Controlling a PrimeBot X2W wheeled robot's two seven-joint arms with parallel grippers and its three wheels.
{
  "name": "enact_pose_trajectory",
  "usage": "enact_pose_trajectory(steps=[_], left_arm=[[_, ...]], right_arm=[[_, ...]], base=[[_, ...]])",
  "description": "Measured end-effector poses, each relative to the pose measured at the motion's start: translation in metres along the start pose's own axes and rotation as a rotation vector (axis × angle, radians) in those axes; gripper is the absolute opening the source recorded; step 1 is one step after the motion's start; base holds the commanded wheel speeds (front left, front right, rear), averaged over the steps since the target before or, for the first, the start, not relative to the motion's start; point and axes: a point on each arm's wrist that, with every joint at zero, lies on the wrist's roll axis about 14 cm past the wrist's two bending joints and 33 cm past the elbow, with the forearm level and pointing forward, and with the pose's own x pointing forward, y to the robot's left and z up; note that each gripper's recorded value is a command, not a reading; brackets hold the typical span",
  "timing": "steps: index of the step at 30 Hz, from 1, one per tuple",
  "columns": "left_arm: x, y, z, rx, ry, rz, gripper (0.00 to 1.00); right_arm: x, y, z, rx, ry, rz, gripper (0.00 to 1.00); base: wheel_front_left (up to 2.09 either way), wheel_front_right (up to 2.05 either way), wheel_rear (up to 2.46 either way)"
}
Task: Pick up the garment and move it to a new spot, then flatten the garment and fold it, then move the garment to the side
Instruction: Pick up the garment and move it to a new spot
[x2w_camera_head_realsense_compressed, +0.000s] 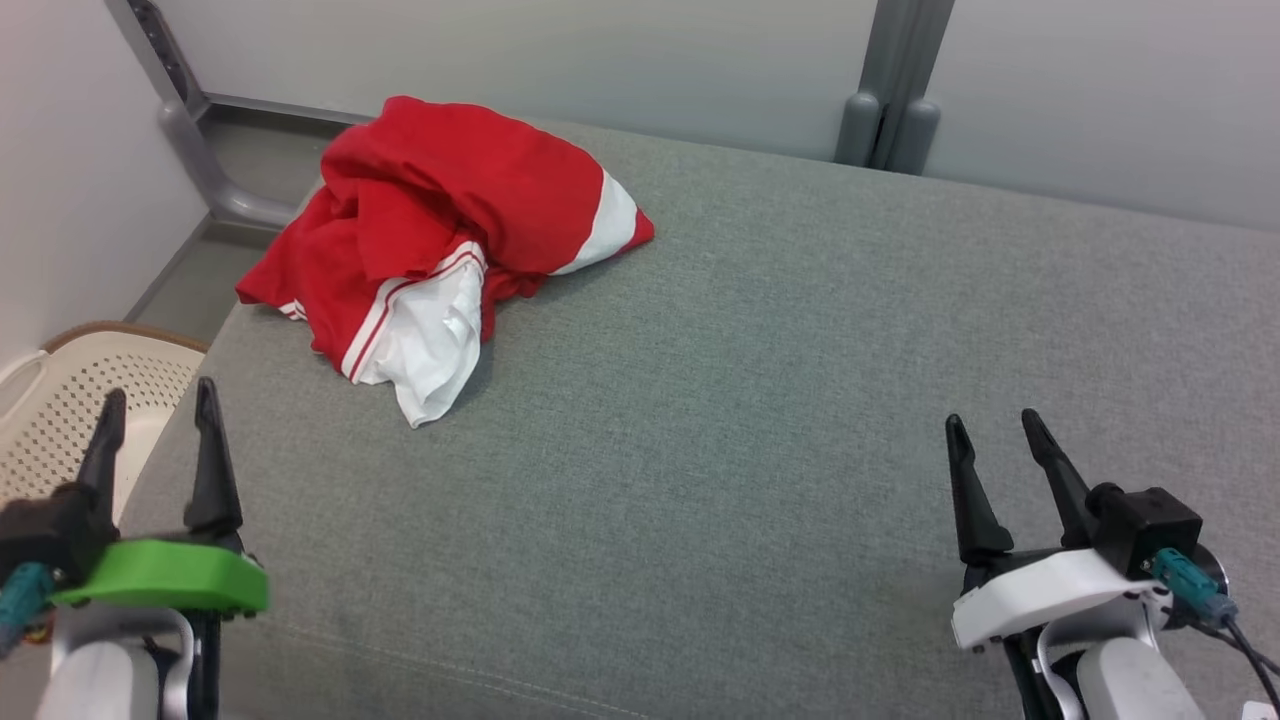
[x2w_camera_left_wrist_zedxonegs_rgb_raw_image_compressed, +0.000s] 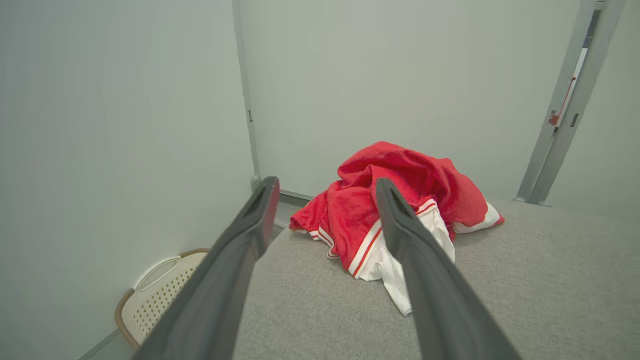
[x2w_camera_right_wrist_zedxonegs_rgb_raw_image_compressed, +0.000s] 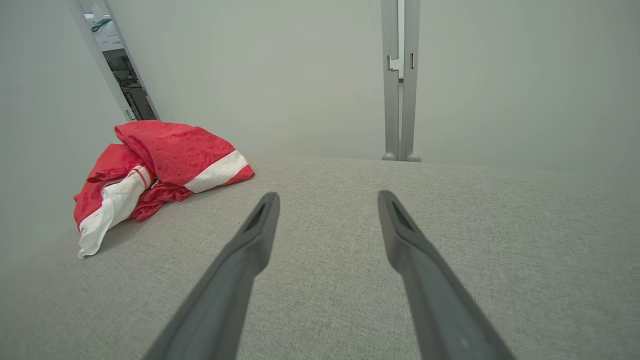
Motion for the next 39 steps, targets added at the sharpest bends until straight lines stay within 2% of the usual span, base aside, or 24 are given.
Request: enact_pose_trajectory(steps=[6,11,18,22,30,34,39], left_arm=[[0.068,-0.024,0.038,0.053,-0.089,-0.101,1.00],[0.131,-0.058,0.067,0.110,-0.153,-0.194,1.00],[0.203,-0.118,0.069,0.107,-0.150,-0.313,1.00],[0.233,-0.144,0.040,0.125,-0.062,-0.363,1.00],[0.256,-0.179,-0.067,0.177,0.249,-0.425,1.00],[0.246,-0.177,-0.129,0.207,0.469,-0.420,1.00],[0.229,-0.172,-0.179,0.232,0.690,-0.412,1.00]], right_arm=[[0.008,-0.034,0.001,-0.035,0.000,-0.060,1.00],[0.014,-0.068,0.002,-0.062,-0.011,-0.123,1.00],[-0.001,-0.122,-0.005,-0.094,0.003,-0.262,1.00],[-0.013,-0.147,-0.010,-0.107,0.016,-0.333,1.00],[-0.039,-0.181,-0.027,-0.119,0.067,-0.444,1.00],[-0.048,-0.190,-0.033,-0.122,0.088,-0.478,1.00],[-0.054,-0.197,-0.033,-0.126,0.089,-0.501,1.00]], base=[[0.00,0.00,0.00],[0.00,0.00,0.00],[0.00,0.00,0.00],[0.00,0.00,0.00],[0.00,0.00,0.00],[0.00,0.00,0.00],[0.00,0.00,0.00]])
